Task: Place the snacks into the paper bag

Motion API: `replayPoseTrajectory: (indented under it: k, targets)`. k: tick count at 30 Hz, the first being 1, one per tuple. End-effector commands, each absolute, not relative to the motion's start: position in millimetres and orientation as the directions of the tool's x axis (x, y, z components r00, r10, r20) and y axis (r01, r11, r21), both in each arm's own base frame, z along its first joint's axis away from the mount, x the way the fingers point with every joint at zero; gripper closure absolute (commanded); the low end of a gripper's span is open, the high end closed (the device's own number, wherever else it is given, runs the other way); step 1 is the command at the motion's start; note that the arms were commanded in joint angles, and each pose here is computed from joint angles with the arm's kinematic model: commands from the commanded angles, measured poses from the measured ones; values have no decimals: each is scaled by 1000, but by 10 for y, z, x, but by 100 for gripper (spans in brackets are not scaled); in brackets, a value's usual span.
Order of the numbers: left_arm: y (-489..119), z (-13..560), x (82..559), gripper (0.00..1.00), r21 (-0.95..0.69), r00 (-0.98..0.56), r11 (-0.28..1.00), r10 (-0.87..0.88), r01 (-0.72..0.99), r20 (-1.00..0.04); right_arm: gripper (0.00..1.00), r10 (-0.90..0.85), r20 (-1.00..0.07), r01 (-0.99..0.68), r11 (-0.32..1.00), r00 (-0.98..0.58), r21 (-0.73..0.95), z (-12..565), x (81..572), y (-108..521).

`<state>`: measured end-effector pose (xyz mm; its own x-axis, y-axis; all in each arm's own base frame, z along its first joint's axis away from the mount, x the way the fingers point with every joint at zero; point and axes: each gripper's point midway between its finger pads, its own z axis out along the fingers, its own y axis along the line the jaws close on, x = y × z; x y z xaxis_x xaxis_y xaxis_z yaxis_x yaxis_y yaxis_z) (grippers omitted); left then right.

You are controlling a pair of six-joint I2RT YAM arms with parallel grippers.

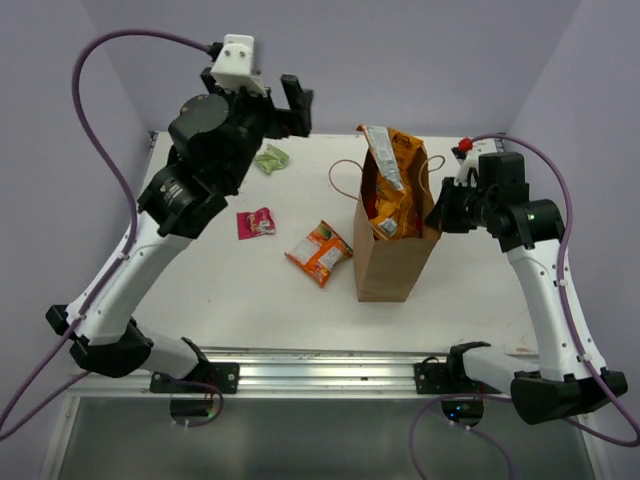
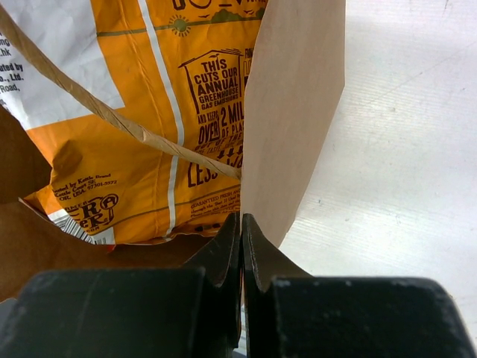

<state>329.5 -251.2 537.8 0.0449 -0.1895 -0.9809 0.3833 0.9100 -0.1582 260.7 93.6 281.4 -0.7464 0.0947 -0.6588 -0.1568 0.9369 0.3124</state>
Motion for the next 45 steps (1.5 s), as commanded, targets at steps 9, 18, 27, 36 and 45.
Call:
replayPoseTrajectory:
  k: [9,18,27,36,45]
  targets:
    - [-1354,1044,4121,0,67,-696,995,-5,-76,-718,100,99,-690,-194,923,-717,333,2952,2591,996]
    - [-1385,721,4281,0,82,-672,994,15,-68,-740,100,98,-689,-191,924,-718,332,2930,2555,984]
    - [-1164,374,4307,0,139,-707,984,19,-113,-707,100,96,-685,-184,928,-722,325,2929,2567,968]
    - [-995,127,4233,100,169,-756,974,-3,-150,-654,100,97,-686,-179,930,-721,320,2927,2590,961]
    - [-1596,1909,4728,100,-164,-505,986,-140,3,-852,100,102,-691,-168,935,-716,312,2928,2623,942]
